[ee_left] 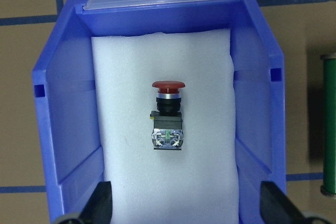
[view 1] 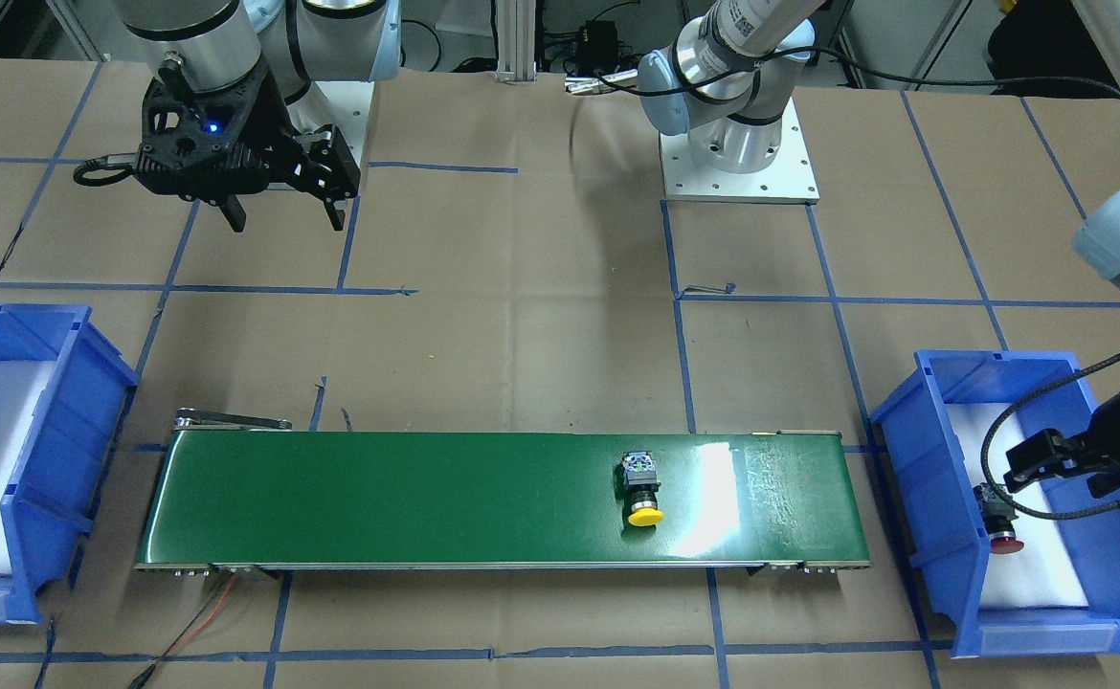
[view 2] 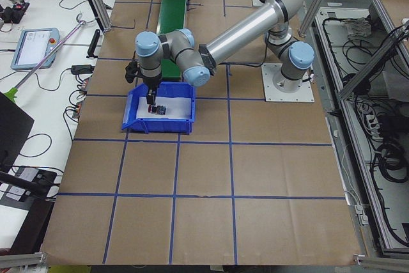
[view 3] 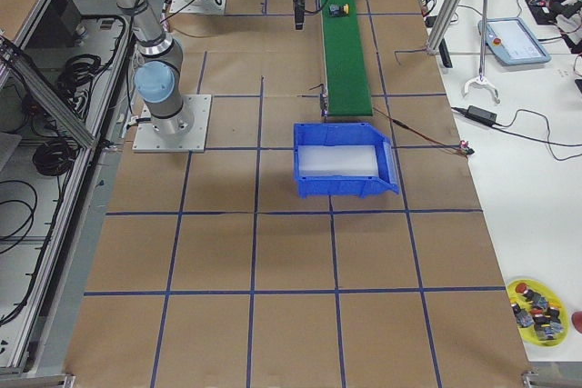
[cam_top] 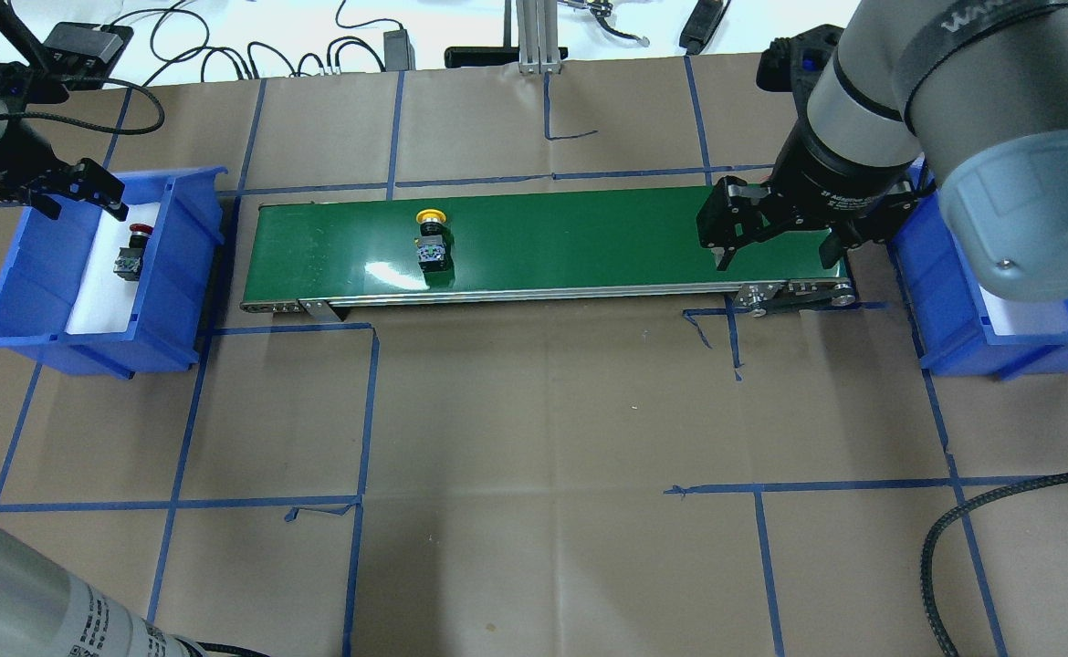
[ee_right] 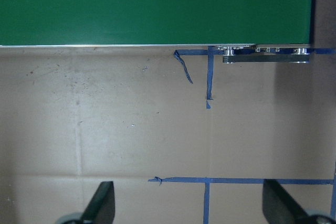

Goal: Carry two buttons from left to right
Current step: 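Lower the left gripper into the bin and grasp the red-capped button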

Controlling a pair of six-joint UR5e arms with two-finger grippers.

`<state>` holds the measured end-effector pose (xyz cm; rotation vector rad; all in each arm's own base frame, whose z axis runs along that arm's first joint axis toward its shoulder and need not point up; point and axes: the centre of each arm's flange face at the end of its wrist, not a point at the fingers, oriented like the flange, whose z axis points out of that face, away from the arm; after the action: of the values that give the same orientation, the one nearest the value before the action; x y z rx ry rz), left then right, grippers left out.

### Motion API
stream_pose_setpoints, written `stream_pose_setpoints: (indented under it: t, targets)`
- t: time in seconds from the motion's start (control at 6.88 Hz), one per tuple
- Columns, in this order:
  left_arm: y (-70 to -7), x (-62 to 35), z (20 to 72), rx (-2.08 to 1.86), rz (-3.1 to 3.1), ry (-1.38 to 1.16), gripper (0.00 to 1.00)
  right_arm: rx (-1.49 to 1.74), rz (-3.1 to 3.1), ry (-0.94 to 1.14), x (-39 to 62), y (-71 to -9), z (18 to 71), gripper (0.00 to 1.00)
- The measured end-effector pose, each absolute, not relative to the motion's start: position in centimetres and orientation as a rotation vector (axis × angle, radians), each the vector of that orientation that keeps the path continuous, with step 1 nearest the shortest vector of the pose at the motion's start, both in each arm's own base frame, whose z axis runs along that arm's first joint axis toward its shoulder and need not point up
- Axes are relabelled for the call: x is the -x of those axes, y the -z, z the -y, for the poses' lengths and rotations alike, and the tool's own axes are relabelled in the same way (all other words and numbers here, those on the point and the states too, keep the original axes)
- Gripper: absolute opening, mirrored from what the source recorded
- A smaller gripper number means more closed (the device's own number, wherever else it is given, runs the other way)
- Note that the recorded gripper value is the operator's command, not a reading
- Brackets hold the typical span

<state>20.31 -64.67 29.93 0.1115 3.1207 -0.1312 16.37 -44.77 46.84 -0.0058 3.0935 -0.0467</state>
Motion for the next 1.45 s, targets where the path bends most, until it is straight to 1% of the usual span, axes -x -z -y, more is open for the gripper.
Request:
stream_pose_setpoints:
  t: [0.29,0.58,0.73,0.87,1.02,1.16,1.45]
  targets:
    - [-25.3,-20.7,65.6,-0.111,-3.114,0.168,0.99,0.004,-3.094,0.046,-16.3,-46.8,44.8,1.00]
    - [-22.0,-20.6,65.4,-0.106,-3.119,0.160,0.99,0.005,-3.093,0.050,-16.3,-46.8,44.8,1.00]
    - [-21.1,-20.5,65.2,-0.103,-3.123,0.153,0.76,0.010,-3.093,0.053,-16.4,-46.9,44.8,1.00]
    - [-20.7,-20.5,65.2,-0.101,-3.123,0.150,0.42,0.010,-3.093,0.054,-16.5,-46.9,44.8,1.00]
    - [-20.7,-20.6,65.3,-0.097,-3.118,0.153,0.22,0.005,-3.093,0.053,-16.3,-46.8,44.8,1.00]
    - [-21.0,-20.8,65.5,-0.091,-3.112,0.162,0.11,0.005,-3.093,0.058,-16.3,-46.9,44.9,1.00]
    - [-21.9,-21.0,66.0,-0.075,-3.106,0.186,0.10,0.005,-3.093,0.063,-16.3,-47.0,44.9,1.00]
